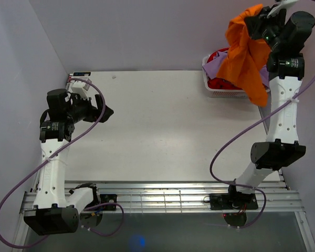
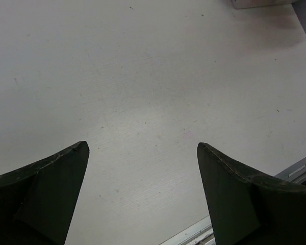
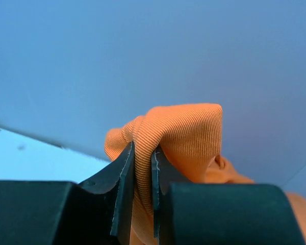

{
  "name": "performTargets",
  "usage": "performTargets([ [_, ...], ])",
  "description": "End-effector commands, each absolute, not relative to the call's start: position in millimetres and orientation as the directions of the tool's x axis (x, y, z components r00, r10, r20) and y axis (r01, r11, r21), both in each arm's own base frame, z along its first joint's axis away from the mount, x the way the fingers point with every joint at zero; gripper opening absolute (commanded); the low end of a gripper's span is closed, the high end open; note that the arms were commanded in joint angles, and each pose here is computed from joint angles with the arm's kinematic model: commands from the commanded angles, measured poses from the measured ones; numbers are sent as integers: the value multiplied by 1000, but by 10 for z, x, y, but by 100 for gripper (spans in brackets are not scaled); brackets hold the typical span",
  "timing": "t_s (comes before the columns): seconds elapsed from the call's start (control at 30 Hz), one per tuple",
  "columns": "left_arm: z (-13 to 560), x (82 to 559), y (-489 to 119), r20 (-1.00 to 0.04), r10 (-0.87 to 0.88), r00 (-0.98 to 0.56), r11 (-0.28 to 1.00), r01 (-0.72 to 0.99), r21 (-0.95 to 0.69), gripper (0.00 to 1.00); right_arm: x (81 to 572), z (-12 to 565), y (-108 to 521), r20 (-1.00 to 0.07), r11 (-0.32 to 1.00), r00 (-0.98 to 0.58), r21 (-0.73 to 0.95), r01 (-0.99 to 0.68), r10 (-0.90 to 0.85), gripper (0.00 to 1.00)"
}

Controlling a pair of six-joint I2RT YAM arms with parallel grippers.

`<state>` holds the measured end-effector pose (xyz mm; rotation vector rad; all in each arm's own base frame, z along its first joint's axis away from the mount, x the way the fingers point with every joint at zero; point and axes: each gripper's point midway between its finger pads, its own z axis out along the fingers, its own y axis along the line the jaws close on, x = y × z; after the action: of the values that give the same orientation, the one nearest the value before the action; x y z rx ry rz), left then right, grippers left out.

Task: Fold and stack the trousers
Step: Move the trousers to the center of the board

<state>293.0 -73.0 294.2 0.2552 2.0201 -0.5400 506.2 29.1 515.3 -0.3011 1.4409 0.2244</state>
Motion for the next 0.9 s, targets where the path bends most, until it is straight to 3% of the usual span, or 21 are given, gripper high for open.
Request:
performTargets([
  [0.0, 3187, 2986, -734, -884, -102, -456, 880, 373, -294, 98, 4214, 6471, 760, -868, 873, 486, -158, -462, 101, 8],
  [0.23, 3326, 3045, -691, -895, -140, -423, 892, 338, -300, 98, 3234, 7226, 1391, -715, 787, 649, -232, -571, 260, 8],
  [0.37, 3330, 3058, -614, -902, -140, -409, 913, 300, -278, 98, 3079, 7188, 1674, -719, 752, 625, -221, -621, 305, 8],
  [0.47, 3328, 3028, -597, -910, -123, -397, 918, 303, -256, 98, 3249, 6655, 2000, -826, 689, 464, -133, -712, 319, 8],
  [0.57, 3243, 3002, -624, -902, -104, -418, 912, 322, -255, 98, 3585, 5592, 2289, -940, 652, 190, 44, -757, 283, 8],
  [0.7, 2998, 2978, -672, -876, -48, -480, 896, 367, -250, 98, 3888, 3834, 2459, -966, 668, -214, 253, -700, 143, 8],
  [0.77, 2827, 2960, -668, -853, -10, -522, 893, 380, -243, 98, 3936, 2935, 2464, -926, 692, -376, 287, -662, 25, 17],
  [0.8, 2681, 2981, -659, -836, 28, -549, 889, 396, -231, 98, 3933, 2668, 2440, -907, 701, -421, 289, -652, -17, 27],
  [0.83, 2564, 2942, -668, -810, 49, -585, 882, 406, -240, 98, 3940, 2314, 2377, -893, 720, -443, 252, -647, -85, 57],
  [0.87, 2502, 2919, -701, -798, 71, -599, 866, 433, -249, 98, 3964, 2191, 2326, -888, 736, -444, 224, -639, -116, 71],
])
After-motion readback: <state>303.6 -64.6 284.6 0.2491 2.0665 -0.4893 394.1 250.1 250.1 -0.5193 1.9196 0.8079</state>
